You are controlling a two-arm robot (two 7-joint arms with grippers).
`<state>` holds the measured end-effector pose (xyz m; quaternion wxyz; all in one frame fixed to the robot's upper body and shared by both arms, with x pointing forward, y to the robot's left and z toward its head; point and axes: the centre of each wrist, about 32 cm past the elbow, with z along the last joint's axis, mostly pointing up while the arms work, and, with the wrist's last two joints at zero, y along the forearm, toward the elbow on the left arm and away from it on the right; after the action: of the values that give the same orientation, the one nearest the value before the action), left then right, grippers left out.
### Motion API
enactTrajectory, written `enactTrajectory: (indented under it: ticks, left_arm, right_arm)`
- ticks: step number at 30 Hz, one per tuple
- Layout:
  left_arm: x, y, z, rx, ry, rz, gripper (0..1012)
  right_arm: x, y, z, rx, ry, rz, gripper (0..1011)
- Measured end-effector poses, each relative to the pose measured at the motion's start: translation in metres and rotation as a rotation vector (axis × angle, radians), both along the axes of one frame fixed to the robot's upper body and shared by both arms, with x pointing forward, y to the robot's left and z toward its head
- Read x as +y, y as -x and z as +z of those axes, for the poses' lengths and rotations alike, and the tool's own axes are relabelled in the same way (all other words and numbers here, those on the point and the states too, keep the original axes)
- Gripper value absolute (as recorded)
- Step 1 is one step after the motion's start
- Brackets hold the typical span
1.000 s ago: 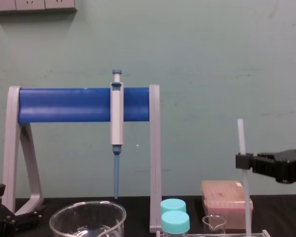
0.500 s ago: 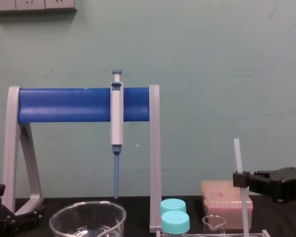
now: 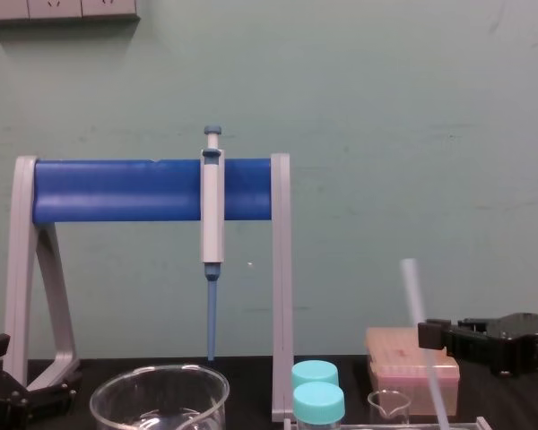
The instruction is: Pick up the stirring rod with one hand, then place it down.
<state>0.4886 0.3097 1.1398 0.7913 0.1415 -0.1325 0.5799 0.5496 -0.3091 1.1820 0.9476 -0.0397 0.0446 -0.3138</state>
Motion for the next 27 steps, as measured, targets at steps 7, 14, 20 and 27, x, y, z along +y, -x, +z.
enactTrajectory:
  ticks: [7, 14, 20, 27]
  left_arm:
    - [0.000, 0.000, 0.000, 0.000, 0.000, 0.000, 1005]
    - [0.000, 0.000, 0.000, 0.000, 0.000, 0.000, 1005]
    - [0.000, 0.000, 0.000, 0.000, 0.000, 0.000, 1005]
    - [0.000, 0.000, 0.000, 0.000, 0.000, 0.000, 1005]
  right_arm:
    - [0.001, 0.000, 0.005, -0.014, 0.003, 0.005, 345]
    - [0.002, 0.001, 0.011, -0.029, 0.002, 0.012, 572]
    - [0.001, 0.007, 0.021, -0.056, 0.006, 0.007, 769]
    - [0.001, 0.029, 0.039, -0.155, 0.056, -0.120, 944]
